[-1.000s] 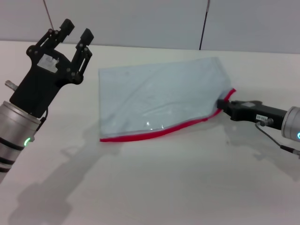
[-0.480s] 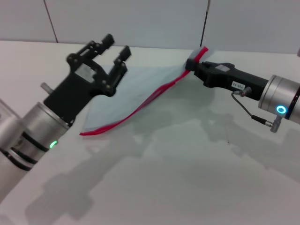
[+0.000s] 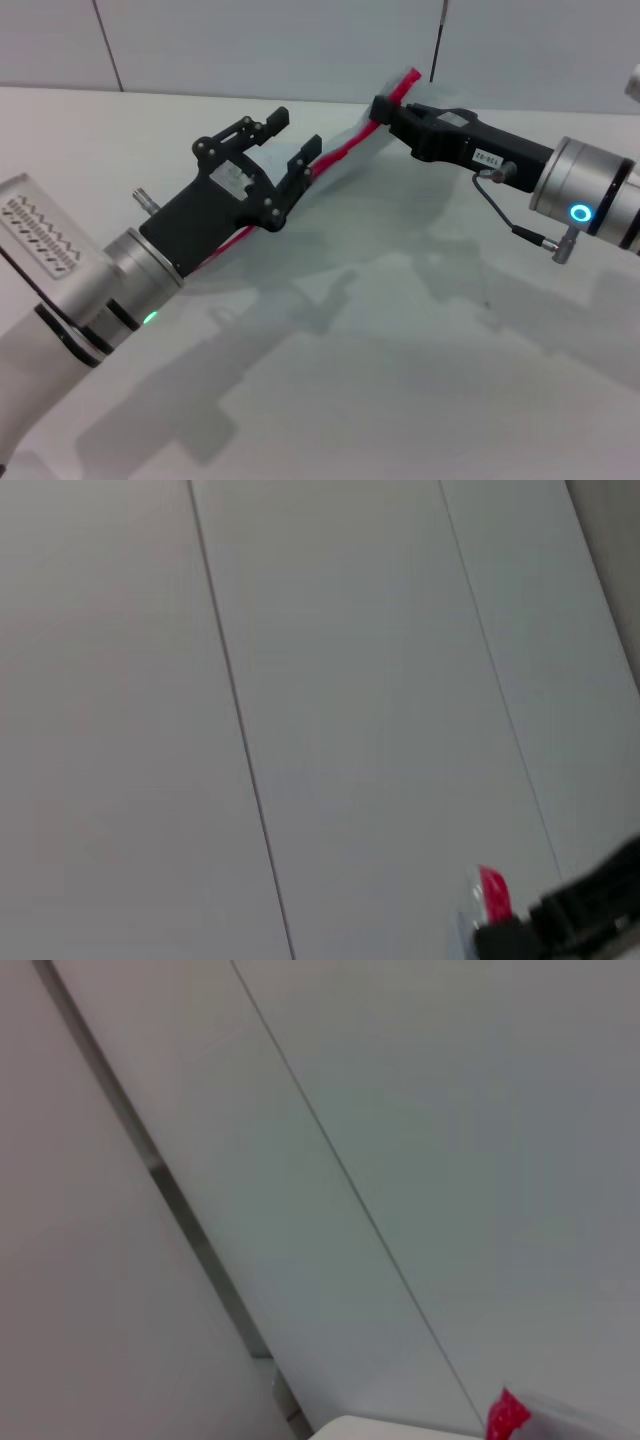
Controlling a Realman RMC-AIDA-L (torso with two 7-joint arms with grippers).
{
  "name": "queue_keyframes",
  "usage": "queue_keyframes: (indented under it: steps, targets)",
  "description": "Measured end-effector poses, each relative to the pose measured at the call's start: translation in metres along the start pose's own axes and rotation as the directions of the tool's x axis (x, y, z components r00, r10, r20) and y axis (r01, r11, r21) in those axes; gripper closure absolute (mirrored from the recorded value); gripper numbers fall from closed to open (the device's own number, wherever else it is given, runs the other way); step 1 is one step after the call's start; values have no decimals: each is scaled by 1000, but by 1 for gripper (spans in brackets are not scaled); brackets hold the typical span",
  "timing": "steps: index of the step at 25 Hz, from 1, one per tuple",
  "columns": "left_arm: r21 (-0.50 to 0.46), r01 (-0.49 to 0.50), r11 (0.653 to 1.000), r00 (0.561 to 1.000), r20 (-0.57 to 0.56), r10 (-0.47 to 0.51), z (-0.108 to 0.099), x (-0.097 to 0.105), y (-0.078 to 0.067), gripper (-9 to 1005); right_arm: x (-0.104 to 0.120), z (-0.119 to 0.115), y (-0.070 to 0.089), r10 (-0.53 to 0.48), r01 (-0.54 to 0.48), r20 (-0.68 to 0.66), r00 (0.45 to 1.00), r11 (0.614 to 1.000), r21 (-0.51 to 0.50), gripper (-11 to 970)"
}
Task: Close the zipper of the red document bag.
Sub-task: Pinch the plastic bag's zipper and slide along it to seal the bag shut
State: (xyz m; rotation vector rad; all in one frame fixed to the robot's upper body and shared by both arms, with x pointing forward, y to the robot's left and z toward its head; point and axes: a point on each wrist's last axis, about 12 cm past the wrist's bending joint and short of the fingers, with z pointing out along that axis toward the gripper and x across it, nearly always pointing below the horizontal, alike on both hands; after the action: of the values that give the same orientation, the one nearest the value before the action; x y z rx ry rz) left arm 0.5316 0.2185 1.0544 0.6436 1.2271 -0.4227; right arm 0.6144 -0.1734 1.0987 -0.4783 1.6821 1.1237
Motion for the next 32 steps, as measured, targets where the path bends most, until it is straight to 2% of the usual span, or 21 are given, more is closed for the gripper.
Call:
queue_keyframes:
  steps: [15,32]
  targets:
    - [24,-180,983,983,-30,180,3,4,-11,566,1,8,7,-7,6,-15,1000,999,-36,915]
    - [13,-216,976,974,-68,216,3,8,-5,582,2,14,13,-13,11,-38,999,997,-70,902]
